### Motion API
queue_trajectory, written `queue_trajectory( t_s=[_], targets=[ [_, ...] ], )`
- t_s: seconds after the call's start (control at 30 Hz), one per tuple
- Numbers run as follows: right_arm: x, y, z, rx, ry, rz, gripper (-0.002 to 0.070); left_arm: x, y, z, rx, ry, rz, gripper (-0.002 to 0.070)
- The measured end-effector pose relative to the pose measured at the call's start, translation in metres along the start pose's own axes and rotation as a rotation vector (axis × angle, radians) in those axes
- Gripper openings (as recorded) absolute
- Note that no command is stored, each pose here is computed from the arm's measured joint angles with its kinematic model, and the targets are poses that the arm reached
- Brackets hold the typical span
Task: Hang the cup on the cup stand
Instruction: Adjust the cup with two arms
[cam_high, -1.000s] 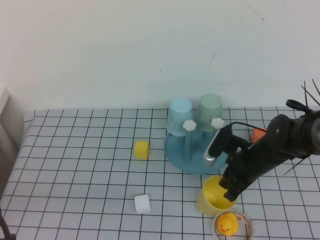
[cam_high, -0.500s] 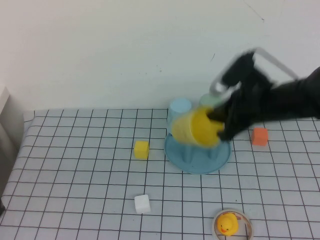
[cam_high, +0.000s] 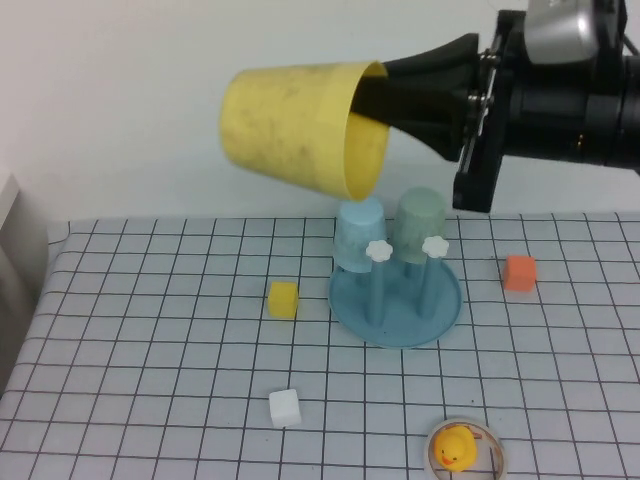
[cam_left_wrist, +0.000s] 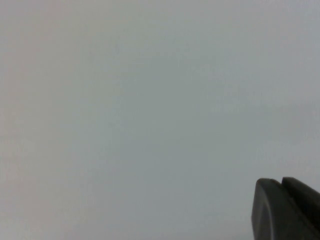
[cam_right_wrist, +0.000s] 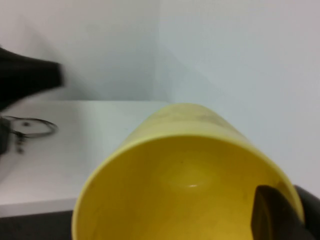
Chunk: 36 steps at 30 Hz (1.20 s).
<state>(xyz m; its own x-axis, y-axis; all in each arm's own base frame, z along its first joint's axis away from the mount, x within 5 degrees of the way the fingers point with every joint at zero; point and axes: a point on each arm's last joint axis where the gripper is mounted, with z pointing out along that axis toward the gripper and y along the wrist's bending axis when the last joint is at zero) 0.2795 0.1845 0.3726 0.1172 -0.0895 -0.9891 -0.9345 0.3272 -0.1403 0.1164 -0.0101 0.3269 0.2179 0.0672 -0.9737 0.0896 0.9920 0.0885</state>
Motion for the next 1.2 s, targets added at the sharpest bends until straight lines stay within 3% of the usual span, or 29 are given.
queue_trajectory(
  t_s=[0.17,0.27,0.37,0.5,0.6,0.77,1.03,1.2],
  targets=[
    [-0.003,0.012,0.005,-0.079,-0.024,0.013,0.0016,0.000,-0.008,0.000,0.084,0.021,-0.462,0.0000],
    [-0.005,0.022,0.012,-0.121,-0.031,0.008,0.0016,-0.002,-0.017,-0.002,0.185,0.045,-0.727,0.0038],
    [-0.007,0.031,0.017,-0.151,-0.036,-0.004,0.0016,-0.005,-0.025,-0.004,0.288,0.089,-0.986,0.0178],
    [-0.007,0.039,0.023,-0.160,-0.034,-0.041,0.0016,-0.008,-0.032,-0.006,0.364,0.190,-1.439,0.0530],
    [-0.008,0.044,0.027,-0.164,-0.033,-0.076,0.0016,-0.010,-0.037,-0.008,0.416,0.257,-1.640,0.0645],
    [-0.009,0.060,0.039,-0.178,-0.030,-0.191,0.0016,-0.012,-0.041,-0.006,0.476,0.326,-1.793,0.0681],
    [-0.024,0.097,0.063,-0.168,-0.048,-0.451,0.0016,-0.007,-0.043,0.000,0.469,0.375,-1.839,0.0683],
    [-0.030,0.110,0.072,-0.178,-0.063,-0.540,0.0015,-0.007,-0.043,0.000,0.475,0.376,-1.843,0.0678]
  ],
)
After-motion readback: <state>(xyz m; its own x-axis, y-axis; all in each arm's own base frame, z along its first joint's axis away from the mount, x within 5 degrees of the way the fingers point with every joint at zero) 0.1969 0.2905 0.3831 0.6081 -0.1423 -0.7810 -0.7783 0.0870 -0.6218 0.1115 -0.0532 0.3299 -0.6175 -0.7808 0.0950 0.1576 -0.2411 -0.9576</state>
